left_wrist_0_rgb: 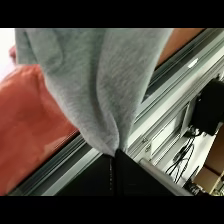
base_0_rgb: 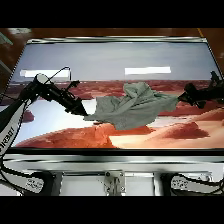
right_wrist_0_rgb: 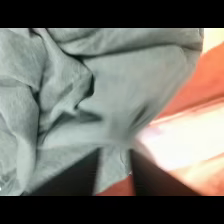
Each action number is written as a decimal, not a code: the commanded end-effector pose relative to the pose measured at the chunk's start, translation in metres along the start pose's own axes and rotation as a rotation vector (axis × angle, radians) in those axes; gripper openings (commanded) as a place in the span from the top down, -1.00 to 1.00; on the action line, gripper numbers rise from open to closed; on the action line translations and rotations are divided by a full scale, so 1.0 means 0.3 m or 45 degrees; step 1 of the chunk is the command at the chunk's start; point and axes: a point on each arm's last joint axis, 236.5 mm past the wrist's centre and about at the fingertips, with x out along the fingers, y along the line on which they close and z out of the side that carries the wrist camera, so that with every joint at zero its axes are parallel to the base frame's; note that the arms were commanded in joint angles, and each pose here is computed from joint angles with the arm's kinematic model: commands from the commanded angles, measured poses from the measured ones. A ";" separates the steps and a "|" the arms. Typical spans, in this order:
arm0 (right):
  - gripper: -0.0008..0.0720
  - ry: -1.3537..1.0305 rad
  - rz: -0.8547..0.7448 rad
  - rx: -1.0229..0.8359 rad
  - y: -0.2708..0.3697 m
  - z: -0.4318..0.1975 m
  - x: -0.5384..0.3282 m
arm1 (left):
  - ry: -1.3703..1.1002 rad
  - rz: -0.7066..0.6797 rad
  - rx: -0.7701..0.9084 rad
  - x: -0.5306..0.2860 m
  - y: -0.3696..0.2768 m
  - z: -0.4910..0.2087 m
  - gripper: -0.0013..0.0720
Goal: Fold the shirts.
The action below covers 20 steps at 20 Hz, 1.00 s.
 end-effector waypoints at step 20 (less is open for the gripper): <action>-0.91 0.319 -0.061 0.141 0.071 -0.519 0.541 | -0.516 -0.174 0.170 -0.170 -0.228 0.330 0.88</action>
